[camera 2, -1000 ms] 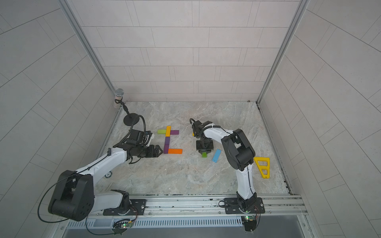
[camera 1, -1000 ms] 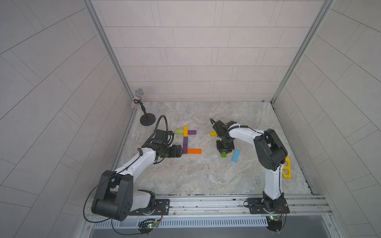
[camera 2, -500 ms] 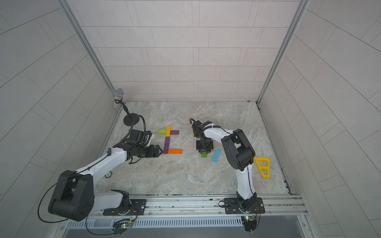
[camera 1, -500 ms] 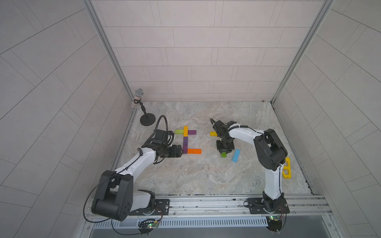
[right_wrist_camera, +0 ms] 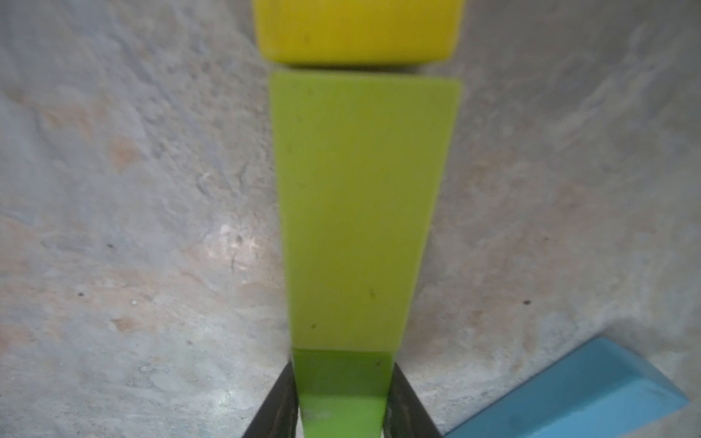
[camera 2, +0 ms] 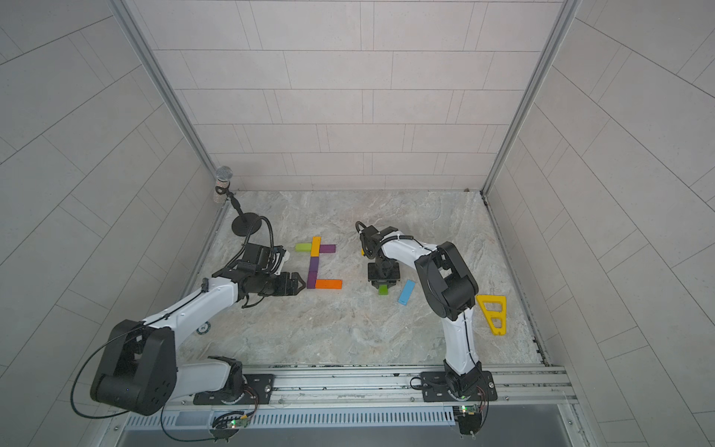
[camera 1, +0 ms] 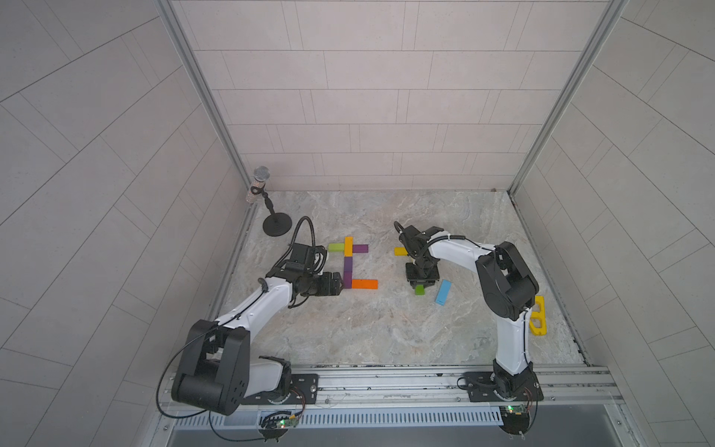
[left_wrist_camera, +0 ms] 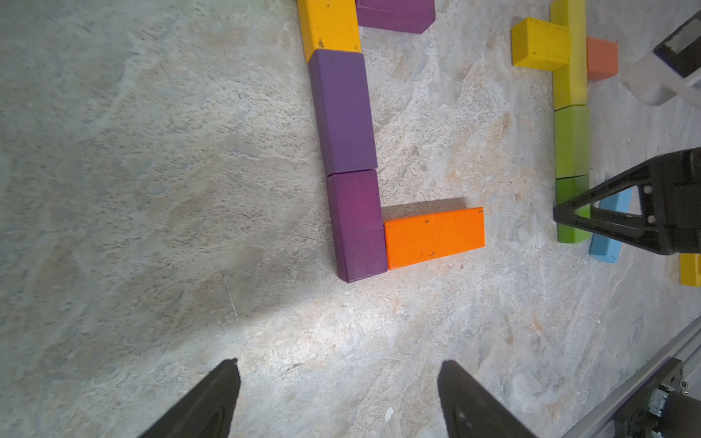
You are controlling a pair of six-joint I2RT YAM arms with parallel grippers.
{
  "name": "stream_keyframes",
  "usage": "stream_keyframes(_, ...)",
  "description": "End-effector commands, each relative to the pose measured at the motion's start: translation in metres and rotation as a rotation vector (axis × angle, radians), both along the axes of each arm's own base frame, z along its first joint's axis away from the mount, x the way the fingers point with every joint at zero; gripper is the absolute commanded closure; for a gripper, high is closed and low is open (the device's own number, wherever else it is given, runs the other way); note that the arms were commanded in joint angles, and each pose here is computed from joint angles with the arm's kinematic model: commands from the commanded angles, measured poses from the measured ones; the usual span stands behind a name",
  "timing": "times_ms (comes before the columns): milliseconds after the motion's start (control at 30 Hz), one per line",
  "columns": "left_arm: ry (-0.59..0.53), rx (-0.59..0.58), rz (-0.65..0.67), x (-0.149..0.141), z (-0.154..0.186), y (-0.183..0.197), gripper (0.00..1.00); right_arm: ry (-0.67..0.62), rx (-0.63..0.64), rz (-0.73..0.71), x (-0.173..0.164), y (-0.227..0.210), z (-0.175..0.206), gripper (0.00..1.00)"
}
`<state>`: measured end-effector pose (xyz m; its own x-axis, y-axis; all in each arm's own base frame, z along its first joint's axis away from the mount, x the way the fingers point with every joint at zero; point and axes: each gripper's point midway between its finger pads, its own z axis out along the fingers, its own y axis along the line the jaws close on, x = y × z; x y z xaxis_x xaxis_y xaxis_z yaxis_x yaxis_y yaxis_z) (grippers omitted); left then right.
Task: Assemble the letter t with building blocks
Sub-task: Assemble the building block at the center of the board.
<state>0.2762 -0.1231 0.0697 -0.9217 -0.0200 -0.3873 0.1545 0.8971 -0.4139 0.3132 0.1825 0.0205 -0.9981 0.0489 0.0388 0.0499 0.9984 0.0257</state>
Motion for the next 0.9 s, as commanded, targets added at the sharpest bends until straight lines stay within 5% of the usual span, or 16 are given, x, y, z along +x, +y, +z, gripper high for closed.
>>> stream_keyframes(0,-0.024,0.005,-0.009,0.0038,0.0041,0.0006,0.13,-0.009,-0.029,-0.021,0.0057,-0.0052,-0.0099,0.62)
stream_keyframes(867,-0.014,0.008,-0.01,0.0033,0.0024,0.0011,0.13,-0.023,-0.027,-0.037,0.0142,-0.0086,-0.0112,0.57)
